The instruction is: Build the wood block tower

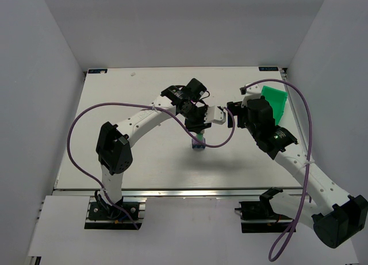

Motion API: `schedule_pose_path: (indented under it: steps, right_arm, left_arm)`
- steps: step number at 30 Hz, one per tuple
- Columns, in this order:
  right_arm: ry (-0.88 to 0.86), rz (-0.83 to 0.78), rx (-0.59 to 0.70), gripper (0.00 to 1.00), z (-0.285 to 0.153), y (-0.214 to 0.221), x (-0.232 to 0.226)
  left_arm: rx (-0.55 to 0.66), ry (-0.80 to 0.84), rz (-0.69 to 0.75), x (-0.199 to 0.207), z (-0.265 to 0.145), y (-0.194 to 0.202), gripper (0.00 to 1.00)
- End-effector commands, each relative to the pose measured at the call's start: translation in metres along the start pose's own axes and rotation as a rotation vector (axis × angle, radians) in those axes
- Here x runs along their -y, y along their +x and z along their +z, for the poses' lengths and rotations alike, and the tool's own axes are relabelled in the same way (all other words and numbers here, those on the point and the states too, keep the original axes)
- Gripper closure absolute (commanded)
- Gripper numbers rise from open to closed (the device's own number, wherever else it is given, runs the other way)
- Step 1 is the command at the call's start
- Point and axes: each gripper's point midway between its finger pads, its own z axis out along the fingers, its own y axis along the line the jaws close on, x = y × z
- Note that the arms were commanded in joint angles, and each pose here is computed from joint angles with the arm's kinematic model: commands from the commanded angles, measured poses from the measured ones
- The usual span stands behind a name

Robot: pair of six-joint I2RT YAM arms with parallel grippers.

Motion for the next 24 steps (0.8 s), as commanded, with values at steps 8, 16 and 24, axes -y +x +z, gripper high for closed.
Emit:
schedule_pose_path:
  steps: [8,16,24]
  right_arm:
    - [-0.007,-0.004,0.011,0.11,0.0034,-0.002,-0.0012]
    - [-0.007,-0.005,0.008,0.11,0.0039,-0.0016,-0.0013]
    - [-0.004,-0.006,0.005,0.11,0.0045,-0.0012,-0.0009]
  left_arm:
    - [0.052,-0.041,0.041,0.003,-0.0273,-0.0174,0.72]
    - [0.038,-0.033,0.037,0.0038,-0.0247,-0.013,0.72]
    - [0.023,-0.037,0.034,0.0037,-0.0223,-0.009,0.72]
